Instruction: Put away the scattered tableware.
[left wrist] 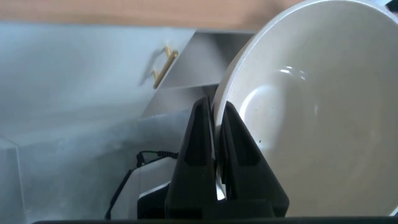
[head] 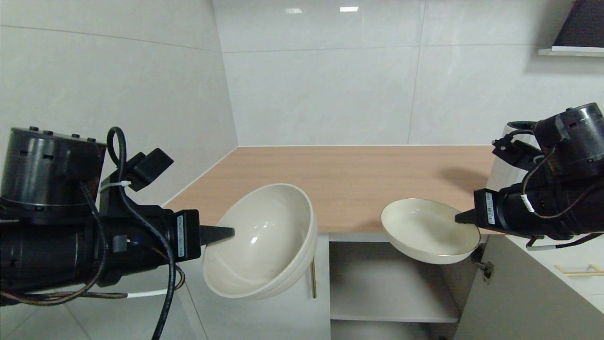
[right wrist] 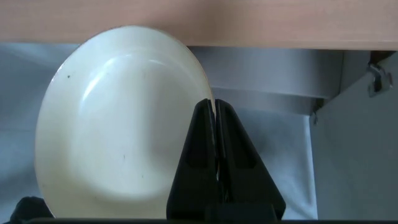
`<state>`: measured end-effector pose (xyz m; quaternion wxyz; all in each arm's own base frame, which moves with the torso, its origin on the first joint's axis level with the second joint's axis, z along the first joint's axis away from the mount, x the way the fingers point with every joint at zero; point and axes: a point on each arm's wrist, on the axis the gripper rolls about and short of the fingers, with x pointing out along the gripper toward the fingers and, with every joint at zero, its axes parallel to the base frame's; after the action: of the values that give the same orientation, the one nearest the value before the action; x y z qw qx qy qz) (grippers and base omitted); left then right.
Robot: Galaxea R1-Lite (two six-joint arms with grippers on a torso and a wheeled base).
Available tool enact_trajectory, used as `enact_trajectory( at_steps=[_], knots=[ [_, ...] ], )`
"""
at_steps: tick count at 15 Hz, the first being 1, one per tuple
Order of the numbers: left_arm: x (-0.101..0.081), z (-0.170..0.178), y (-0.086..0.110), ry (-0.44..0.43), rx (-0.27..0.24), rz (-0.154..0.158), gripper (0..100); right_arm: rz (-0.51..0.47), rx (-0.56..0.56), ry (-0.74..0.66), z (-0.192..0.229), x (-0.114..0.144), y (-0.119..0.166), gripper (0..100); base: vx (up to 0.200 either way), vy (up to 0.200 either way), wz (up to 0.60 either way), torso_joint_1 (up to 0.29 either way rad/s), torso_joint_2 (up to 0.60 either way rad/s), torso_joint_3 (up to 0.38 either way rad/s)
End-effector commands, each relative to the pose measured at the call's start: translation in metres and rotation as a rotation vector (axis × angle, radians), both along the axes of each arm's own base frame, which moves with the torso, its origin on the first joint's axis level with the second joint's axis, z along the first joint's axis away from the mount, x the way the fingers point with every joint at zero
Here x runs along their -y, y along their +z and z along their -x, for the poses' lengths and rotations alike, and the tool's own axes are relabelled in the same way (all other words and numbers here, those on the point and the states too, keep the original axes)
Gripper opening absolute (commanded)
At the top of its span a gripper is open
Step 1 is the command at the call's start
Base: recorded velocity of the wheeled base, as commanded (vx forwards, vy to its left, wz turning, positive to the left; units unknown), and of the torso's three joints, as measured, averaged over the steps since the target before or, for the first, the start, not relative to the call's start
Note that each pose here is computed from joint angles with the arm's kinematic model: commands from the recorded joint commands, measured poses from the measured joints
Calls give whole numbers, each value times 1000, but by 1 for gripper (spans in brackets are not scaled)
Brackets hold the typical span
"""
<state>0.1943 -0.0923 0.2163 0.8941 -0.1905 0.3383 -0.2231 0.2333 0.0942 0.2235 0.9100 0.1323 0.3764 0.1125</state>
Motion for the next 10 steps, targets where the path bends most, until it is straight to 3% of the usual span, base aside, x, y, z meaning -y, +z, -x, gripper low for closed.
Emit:
enact_trajectory(
  at_steps=[1, 5, 10],
  knots=[
    [1, -2, -2, -1, -9, -5, 0, 7, -17, 0, -2, -1, -5, 0, -200, 0, 0, 17, -2, 2],
    [1, -2, -4, -1, -13, -7, 0, 11, -27, 0, -4, -2, -7, 0, -200, 0, 0, -4, -2, 6],
    [1, -1, -5, -6, -14, -15, 0, 22, -51, -1, -10, -4, -14, 0, 0, 0, 0, 0, 0, 0]
  ],
)
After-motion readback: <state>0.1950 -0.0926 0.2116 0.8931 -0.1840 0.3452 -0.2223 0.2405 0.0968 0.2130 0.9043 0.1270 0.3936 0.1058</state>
